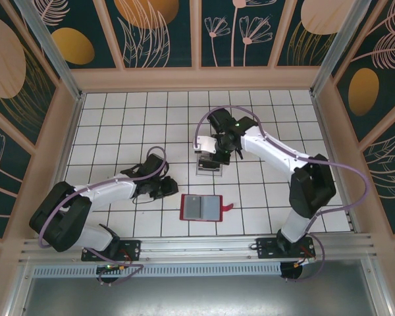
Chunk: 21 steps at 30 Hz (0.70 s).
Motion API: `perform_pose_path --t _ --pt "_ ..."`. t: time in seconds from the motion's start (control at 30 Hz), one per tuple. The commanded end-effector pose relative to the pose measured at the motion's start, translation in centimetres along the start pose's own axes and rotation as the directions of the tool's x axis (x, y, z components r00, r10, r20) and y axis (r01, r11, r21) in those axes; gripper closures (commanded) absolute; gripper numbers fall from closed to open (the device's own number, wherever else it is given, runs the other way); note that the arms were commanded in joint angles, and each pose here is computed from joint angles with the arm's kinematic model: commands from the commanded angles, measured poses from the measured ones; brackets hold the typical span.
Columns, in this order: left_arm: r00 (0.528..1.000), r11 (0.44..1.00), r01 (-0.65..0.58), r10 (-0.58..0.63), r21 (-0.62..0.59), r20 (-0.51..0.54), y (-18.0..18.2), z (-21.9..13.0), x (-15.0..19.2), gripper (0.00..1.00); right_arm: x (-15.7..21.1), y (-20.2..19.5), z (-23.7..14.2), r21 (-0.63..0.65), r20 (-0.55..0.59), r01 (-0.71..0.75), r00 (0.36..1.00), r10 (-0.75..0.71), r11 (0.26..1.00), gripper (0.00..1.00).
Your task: Take the credit cards out of the card holder
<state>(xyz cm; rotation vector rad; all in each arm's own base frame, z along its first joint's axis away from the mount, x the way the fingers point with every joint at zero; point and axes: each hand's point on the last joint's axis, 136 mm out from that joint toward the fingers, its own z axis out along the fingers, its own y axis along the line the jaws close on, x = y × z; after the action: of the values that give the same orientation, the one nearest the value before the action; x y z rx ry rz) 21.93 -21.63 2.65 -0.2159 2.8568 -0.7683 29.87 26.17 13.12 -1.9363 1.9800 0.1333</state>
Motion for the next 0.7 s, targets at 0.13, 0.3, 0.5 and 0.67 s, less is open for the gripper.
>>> perform_pose_path --t 0.13,0.3,0.5,0.67 --pt "1.0 1.0 -0.01 0.01 0.001 -0.017 0.3 0.1 0.3 0.74 0.9 0.3 1.9 -0.083 -0.042 0.008 0.999 -0.012 0.997 1.0" --pt "1.0 1.0 -0.004 0.004 -0.006 -0.013 0.5 0.1 0.4 0.74 0.7 0.3 3.3 -0.122 -0.048 0.007 0.999 -0.013 0.992 1.0" --pt "1.0 1.0 0.003 -0.003 -0.01 -0.009 0.9 -0.1 0.6 0.74 0.5 0.7 4.4 -0.175 -0.052 0.011 0.998 -0.02 0.984 1.0" --pt "1.0 1.0 0.012 -0.012 -0.01 -0.006 1.1 -0.4 0.9 0.74 0.5 0.7 5.4 -0.207 -0.074 0.008 0.997 -0.024 0.978 1.0"
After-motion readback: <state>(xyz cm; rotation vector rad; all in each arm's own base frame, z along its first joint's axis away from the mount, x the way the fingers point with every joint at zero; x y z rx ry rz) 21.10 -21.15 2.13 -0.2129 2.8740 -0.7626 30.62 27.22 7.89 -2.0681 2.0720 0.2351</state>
